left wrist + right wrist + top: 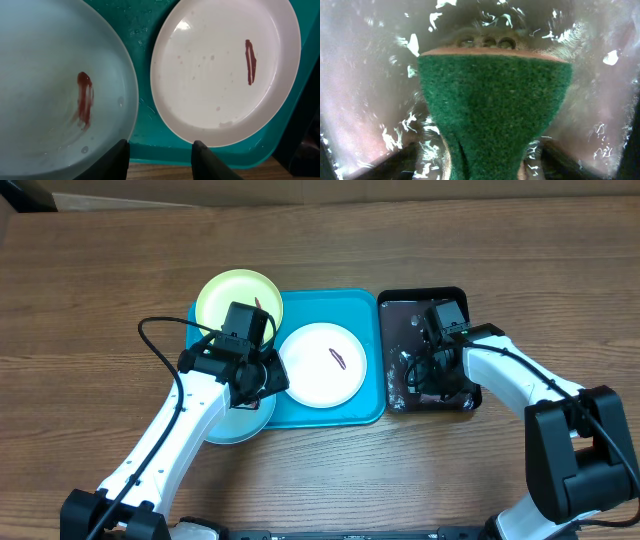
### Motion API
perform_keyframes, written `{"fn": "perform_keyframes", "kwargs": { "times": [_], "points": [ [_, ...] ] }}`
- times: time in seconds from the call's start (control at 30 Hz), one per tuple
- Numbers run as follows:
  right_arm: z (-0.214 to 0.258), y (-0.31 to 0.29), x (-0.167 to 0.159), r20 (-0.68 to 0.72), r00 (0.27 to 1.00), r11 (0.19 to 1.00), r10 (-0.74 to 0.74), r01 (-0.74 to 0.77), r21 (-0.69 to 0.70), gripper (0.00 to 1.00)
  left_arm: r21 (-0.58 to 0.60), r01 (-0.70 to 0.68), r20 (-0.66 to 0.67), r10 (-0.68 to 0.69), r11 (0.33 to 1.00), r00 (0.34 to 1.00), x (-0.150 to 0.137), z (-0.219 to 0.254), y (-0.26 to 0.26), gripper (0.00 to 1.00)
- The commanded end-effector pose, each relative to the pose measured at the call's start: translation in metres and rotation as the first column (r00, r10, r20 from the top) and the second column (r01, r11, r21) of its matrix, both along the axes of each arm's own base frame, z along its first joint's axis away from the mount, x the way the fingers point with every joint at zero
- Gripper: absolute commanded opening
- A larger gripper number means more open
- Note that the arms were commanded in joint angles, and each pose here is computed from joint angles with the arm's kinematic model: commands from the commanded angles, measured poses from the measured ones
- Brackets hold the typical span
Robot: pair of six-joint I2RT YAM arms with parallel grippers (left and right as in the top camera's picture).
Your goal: Clean dirty plates on tray and stack at the side
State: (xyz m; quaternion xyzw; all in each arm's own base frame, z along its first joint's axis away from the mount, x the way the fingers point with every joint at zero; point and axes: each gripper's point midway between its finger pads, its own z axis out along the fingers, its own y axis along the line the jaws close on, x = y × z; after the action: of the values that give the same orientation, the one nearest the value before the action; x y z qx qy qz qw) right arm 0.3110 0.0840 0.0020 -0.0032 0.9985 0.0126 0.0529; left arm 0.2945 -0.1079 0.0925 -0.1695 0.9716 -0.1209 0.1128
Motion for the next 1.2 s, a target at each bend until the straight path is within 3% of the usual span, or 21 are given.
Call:
{"fn": "perform_keyframes", "kwargs": {
  "times": [0.0,0.1,0.17,0.2,0.27,0.37,0.4,0.43,0.47,0.5,0.53,0.6,0.73,0.83,0.87,0.9,0.93,1.0,1.03,1.1,1.17],
  "points": [
    [-0.003,0.0,-0.003,-0.016,1.0,1.0,0.007,-0.007,-0.002,0.04,0.011,0.0,-0.01,0.0,1.0,1.0,-0.003,-0.004,0.0,0.43],
    [-0.003,0.0,-0.003,-0.018,1.0,1.0,0.007,-0.007,-0.003,0.12,0.011,0.0,-0.01,0.0,1.0,1.0,-0.003,-0.004,0.0,0.43],
    [-0.002,0.001,0.0,-0.006,1.0,1.0,0.007,-0.007,0.0,0.73,0.011,0.0,-0.01,0.0,1.0,1.0,-0.003,-0.004,0.0,0.43],
    [-0.002,0.001,0.002,0.004,1.0,1.0,0.007,-0.007,0.002,0.88,0.01,0.0,-0.008,0.0,1.0,1.0,-0.003,-0.004,0.0,0.43],
    [-0.001,0.002,0.012,0.047,0.999,1.0,0.006,-0.006,0.004,0.92,0.009,0.0,-0.006,0.0,1.0,1.0,-0.002,-0.004,-0.001,0.43],
    [0.003,0.001,0.03,0.124,0.992,1.0,0.0,0.001,-0.011,0.85,0.009,0.0,-0.005,0.0,1.0,1.0,-0.002,-0.003,-0.001,0.43],
    [0.004,0.002,0.034,0.138,0.99,1.0,0.0,0.001,-0.007,0.67,0.009,0.0,-0.005,0.0,1.0,1.0,-0.002,-0.004,-0.001,0.43],
    [0.004,0.003,0.036,0.148,0.989,1.0,-0.001,0.001,-0.005,0.18,0.009,0.0,-0.006,0.0,1.0,1.0,-0.002,-0.004,-0.001,0.43],
    [0.004,0.003,0.037,0.149,0.989,1.0,-0.001,0.001,-0.004,0.05,0.009,0.0,-0.006,0.0,1.0,1.0,-0.002,-0.004,-0.001,0.43],
    [0.004,0.003,0.036,0.148,0.989,1.0,-0.001,0.001,-0.004,0.04,0.009,0.0,-0.008,0.0,1.0,1.0,-0.003,-0.004,-0.001,0.43],
    [0.004,0.003,0.036,0.148,0.989,1.0,-0.001,0.001,-0.004,0.08,0.01,0.001,-0.009,-0.001,1.0,1.0,-0.003,-0.004,-0.001,0.43],
    [0.005,0.003,0.038,0.155,0.988,1.0,-0.001,0.002,-0.002,0.73,0.01,0.001,-0.008,0.0,1.0,1.0,-0.003,-0.004,-0.001,0.43],
    [0.008,0.006,0.05,0.204,0.979,1.0,-0.004,0.001,0.011,0.91,0.008,0.0,-0.003,0.0,1.0,1.0,-0.002,-0.003,-0.001,0.44],
    [0.011,0.009,0.058,0.239,0.971,1.0,-0.006,0.001,0.021,0.89,0.009,0.001,-0.004,0.0,1.0,1.0,-0.002,-0.003,-0.001,0.44],
    [0.012,0.009,0.06,0.246,0.969,1.0,-0.006,0.001,0.023,0.63,0.009,0.001,-0.005,0.0,1.0,1.0,-0.002,-0.004,-0.001,0.44],
    [0.012,0.01,0.061,0.252,0.968,1.0,-0.007,0.0,0.025,0.21,0.009,0.001,-0.005,0.0,1.0,1.0,-0.002,-0.004,-0.001,0.44],
    [0.013,0.01,0.062,0.256,0.967,1.0,-0.007,0.0,0.026,0.04,0.009,0.001,-0.005,0.0,1.0,1.0,-0.002,-0.004,-0.001,0.44],
    [0.014,0.011,0.064,0.263,0.965,1.0,-0.008,-0.001,0.031,0.04,0.009,0.001,-0.005,0.0,1.0,1.0,-0.002,-0.004,-0.001,0.44],
    [0.014,0.013,0.065,0.266,0.964,0.999,-0.007,-0.005,0.044,0.23,0.009,0.001,-0.005,0.0,1.0,1.0,-0.002,-0.004,-0.001,0.44],
    [0.02,0.018,0.07,0.276,0.961,0.998,-0.005,-0.013,0.066,0.99,0.009,0.0,-0.005,0.0,1.0,1.0,-0.002,-0.003,-0.001,0.44],
    [0.033,0.02,0.075,0.283,0.959,0.997,-0.005,-0.016,0.071,1.0,0.009,0.001,-0.004,0.0,1.0,1.0,-0.002,-0.003,-0.001,0.44]
  ]
}}
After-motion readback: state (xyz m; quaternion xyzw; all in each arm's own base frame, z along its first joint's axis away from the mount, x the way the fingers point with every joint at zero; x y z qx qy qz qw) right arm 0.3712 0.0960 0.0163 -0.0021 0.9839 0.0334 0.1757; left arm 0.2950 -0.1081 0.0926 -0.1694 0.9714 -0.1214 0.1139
